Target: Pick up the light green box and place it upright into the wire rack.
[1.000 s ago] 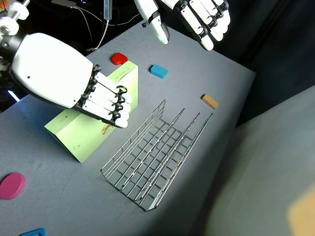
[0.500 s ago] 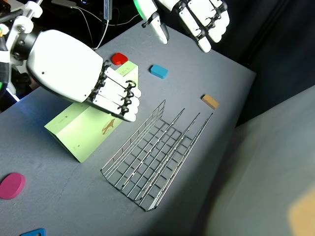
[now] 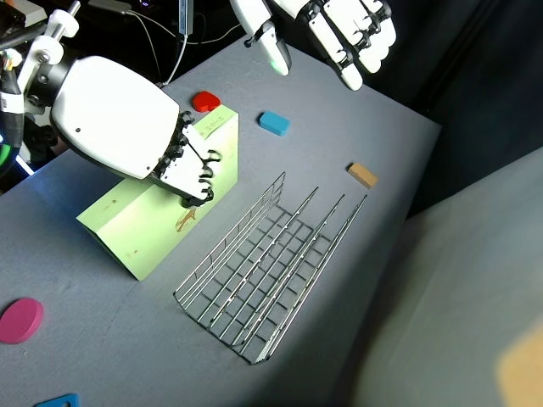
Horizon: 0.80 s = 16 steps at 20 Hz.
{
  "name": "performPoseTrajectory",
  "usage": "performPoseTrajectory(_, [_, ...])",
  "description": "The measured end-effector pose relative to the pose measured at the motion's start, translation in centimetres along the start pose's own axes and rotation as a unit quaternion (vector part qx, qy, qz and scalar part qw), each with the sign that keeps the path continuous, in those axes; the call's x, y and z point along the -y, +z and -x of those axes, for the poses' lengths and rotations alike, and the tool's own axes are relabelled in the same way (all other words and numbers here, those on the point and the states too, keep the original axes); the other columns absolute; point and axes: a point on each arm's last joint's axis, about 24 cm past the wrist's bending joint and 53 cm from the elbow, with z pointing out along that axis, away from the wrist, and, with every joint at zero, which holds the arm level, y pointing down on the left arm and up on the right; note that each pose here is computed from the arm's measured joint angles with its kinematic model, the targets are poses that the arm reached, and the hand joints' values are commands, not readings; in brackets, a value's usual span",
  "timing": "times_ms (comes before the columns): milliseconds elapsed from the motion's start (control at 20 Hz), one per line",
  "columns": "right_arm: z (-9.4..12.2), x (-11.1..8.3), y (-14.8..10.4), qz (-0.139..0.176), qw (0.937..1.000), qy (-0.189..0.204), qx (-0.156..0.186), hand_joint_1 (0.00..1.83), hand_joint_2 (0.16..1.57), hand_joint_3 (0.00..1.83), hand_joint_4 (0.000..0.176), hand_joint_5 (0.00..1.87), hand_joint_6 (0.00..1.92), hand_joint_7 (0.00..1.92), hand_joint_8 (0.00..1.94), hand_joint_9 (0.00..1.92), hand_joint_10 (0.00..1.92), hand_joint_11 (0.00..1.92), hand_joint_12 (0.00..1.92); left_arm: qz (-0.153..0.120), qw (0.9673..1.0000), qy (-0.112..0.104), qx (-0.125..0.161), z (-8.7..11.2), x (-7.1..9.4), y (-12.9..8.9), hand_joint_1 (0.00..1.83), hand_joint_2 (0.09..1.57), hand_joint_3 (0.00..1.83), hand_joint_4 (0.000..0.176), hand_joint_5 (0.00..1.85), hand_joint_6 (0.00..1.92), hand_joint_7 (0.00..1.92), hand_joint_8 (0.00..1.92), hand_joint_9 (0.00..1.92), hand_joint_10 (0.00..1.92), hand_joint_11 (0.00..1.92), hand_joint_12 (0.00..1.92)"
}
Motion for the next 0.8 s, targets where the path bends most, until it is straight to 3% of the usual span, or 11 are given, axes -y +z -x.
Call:
performPoseTrajectory(50, [0.2, -0.1, 0.0, 0.002, 1.0000, -0.002, 0.004, 1.22, 1.13, 0.00, 0.000, 0.83, 1.26, 1.07, 0.81, 0.94, 0.71, 0.58, 1.62, 0.001, 1.0000, -0.001, -0.001, -0.1, 0.0, -0.1, 0.00, 1.47, 0.00, 0.018, 0.15, 0.00, 0.08, 0.00, 0.08, 0.00, 0.00, 0.34])
performPoseTrajectory(300, [0.1, 0.2, 0.2, 0.001, 0.9999, -0.009, 0.010, 1.27, 1.04, 0.00, 0.000, 1.01, 0.94, 1.33, 0.45, 1.11, 0.91, 0.81, 1.58, 0.004, 1.0000, -0.004, -0.001, 0.0, -0.1, -0.1, 0.00, 1.46, 0.00, 0.017, 0.17, 0.01, 0.08, 0.00, 0.10, 0.01, 0.00, 0.33])
performPoseTrajectory(550, [0.6, 0.4, 0.1, 0.004, 0.9998, -0.011, 0.015, 1.27, 1.04, 0.00, 0.000, 1.02, 0.91, 1.34, 0.44, 1.12, 0.92, 0.83, 1.59, 0.007, 0.9999, -0.009, -0.006, -0.2, -0.2, -0.1, 0.00, 1.46, 0.00, 0.017, 0.17, 0.01, 0.08, 0.00, 0.10, 0.00, 0.00, 0.33])
performPoseTrajectory(700, [2.6, 0.9, -0.8, 0.004, 0.9995, -0.007, 0.032, 1.27, 1.04, 0.00, 0.000, 1.02, 0.92, 1.34, 0.44, 1.12, 0.92, 0.83, 1.59, 0.015, 0.9998, -0.011, -0.011, -0.3, -0.7, -0.2, 0.00, 1.46, 0.00, 0.018, 0.16, 0.00, 0.07, 0.00, 0.10, 0.00, 0.00, 0.33])
performPoseTrajectory(800, [5.2, 0.2, -1.9, 0.023, 0.9981, -0.003, 0.058, 1.27, 1.04, 0.00, 0.000, 1.02, 0.96, 1.34, 0.41, 1.11, 0.92, 0.83, 1.58, 0.020, 0.9997, -0.011, -0.009, -0.3, -1.1, -0.3, 0.00, 1.45, 0.00, 0.021, 0.15, 0.00, 0.07, 0.00, 0.09, 0.00, 0.00, 0.33])
